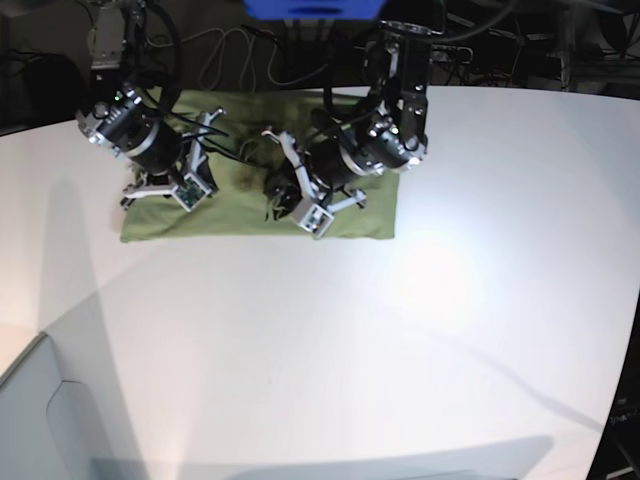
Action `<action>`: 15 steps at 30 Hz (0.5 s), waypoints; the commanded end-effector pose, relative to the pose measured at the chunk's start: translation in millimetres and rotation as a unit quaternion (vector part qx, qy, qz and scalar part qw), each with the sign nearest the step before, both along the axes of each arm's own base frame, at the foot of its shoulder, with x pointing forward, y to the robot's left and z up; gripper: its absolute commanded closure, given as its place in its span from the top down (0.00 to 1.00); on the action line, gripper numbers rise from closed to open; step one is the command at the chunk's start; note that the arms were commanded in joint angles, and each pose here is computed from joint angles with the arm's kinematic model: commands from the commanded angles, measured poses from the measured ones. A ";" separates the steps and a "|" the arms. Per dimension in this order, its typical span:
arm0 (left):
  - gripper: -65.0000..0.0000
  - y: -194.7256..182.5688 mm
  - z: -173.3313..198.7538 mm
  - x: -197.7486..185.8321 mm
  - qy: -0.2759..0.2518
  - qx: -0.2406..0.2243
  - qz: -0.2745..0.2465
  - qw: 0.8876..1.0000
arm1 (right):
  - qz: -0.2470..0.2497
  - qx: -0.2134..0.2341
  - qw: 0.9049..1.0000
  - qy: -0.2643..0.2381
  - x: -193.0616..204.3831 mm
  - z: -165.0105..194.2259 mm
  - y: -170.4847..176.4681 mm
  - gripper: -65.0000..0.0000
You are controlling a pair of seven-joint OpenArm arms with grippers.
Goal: Fold the T-shirt properly
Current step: 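Lay the folded end down beside the right gripper and release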
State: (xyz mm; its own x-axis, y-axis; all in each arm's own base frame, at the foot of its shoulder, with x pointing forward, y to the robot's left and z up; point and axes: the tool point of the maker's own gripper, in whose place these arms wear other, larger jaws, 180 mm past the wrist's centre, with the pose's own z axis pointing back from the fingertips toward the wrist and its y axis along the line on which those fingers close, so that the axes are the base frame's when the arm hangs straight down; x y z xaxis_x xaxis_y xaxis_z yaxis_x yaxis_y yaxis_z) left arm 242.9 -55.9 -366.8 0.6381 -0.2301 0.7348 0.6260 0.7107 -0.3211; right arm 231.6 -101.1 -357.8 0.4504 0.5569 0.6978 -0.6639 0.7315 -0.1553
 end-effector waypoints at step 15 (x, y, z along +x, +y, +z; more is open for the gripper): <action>0.49 -25.0 33.4 7.4 -0.018 -0.087 -0.012 0.996 | 0.010 0.010 1.000 -0.017 3.4 9.3 3.8 0.01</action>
